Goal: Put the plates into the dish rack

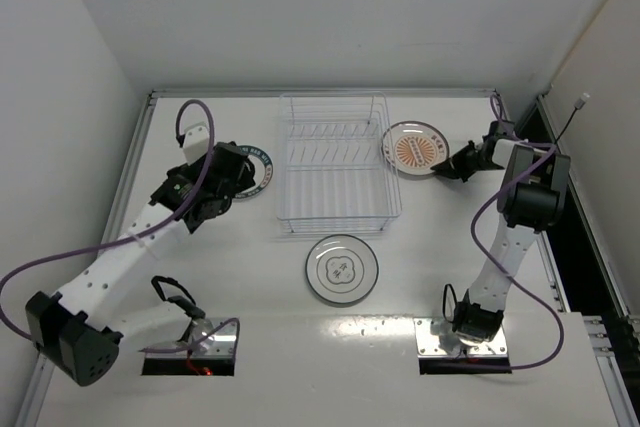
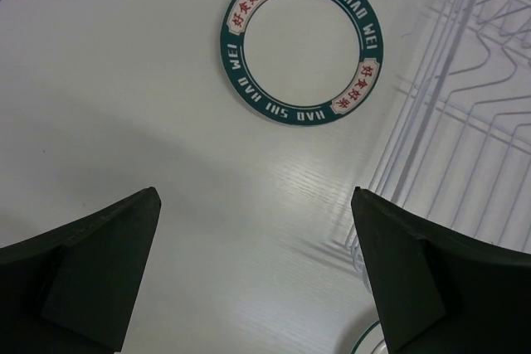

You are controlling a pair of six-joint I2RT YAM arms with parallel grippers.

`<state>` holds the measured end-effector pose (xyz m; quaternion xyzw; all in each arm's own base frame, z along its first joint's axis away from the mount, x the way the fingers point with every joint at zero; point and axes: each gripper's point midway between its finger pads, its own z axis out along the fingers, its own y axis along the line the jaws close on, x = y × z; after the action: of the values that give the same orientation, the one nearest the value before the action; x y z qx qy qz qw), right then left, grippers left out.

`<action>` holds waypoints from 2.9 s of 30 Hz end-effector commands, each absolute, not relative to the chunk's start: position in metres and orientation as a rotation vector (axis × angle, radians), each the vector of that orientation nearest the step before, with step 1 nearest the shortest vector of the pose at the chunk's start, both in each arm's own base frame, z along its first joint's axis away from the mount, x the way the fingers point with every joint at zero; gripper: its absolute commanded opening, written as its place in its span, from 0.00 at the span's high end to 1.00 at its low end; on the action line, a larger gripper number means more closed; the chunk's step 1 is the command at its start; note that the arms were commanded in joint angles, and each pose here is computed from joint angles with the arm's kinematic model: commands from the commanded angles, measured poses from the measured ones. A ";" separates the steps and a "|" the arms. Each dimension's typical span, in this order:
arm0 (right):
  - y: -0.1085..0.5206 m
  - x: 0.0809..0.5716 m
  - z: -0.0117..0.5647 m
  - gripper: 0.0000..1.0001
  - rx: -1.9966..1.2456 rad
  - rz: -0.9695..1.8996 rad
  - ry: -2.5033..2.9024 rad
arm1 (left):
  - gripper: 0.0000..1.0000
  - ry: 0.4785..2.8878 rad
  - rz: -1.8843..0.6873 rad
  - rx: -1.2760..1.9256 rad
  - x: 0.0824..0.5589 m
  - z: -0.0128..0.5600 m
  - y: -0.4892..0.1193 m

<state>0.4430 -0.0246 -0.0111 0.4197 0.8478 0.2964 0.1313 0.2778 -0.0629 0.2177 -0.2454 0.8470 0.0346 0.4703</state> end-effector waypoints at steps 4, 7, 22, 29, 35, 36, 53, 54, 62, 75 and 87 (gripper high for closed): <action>-0.041 0.453 -0.017 1.00 1.231 0.730 2.444 | 0.00 2.100 0.063 -0.580 0.314 0.225 -0.071; -0.066 0.473 0.024 1.00 1.221 0.565 2.392 | 0.00 2.103 0.024 -0.565 0.319 0.230 -0.078; -0.051 0.521 0.239 1.00 0.626 -0.070 2.236 | 0.00 2.033 0.211 -0.617 0.335 0.199 -0.058; 0.020 0.503 0.256 1.00 0.393 -0.130 2.260 | 0.00 1.992 0.249 -0.628 0.342 0.200 -0.053; 0.041 0.500 0.253 1.00 0.300 -0.164 2.292 | 0.00 2.030 0.223 -0.627 0.332 0.187 -0.055; 0.040 0.500 0.253 1.00 0.304 -0.174 2.289 | 0.00 2.030 0.223 -0.627 0.332 0.187 -0.055; 0.049 0.471 0.327 1.00 0.237 -0.258 2.133 | 0.00 2.046 0.227 -0.612 0.328 0.187 -0.054; 0.054 0.470 0.318 1.00 0.220 -0.262 2.156 | 0.00 2.046 0.226 -0.612 0.328 0.187 -0.054; 0.088 0.472 0.267 1.00 0.115 -0.264 2.263 | 0.00 2.036 0.236 -0.607 0.332 0.189 -0.054; 0.089 0.493 0.221 1.00 0.113 -0.363 2.346 | 0.00 2.020 0.256 -0.589 0.334 0.195 -0.052; 0.079 0.496 0.251 1.00 0.160 -0.369 2.272 | 0.00 2.010 0.288 -0.569 0.335 0.198 -0.048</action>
<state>0.4893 0.0906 0.2318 0.0466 0.9151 -0.1256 0.3803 0.3284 -0.0519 0.1795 -0.2231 0.8455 0.1227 0.4693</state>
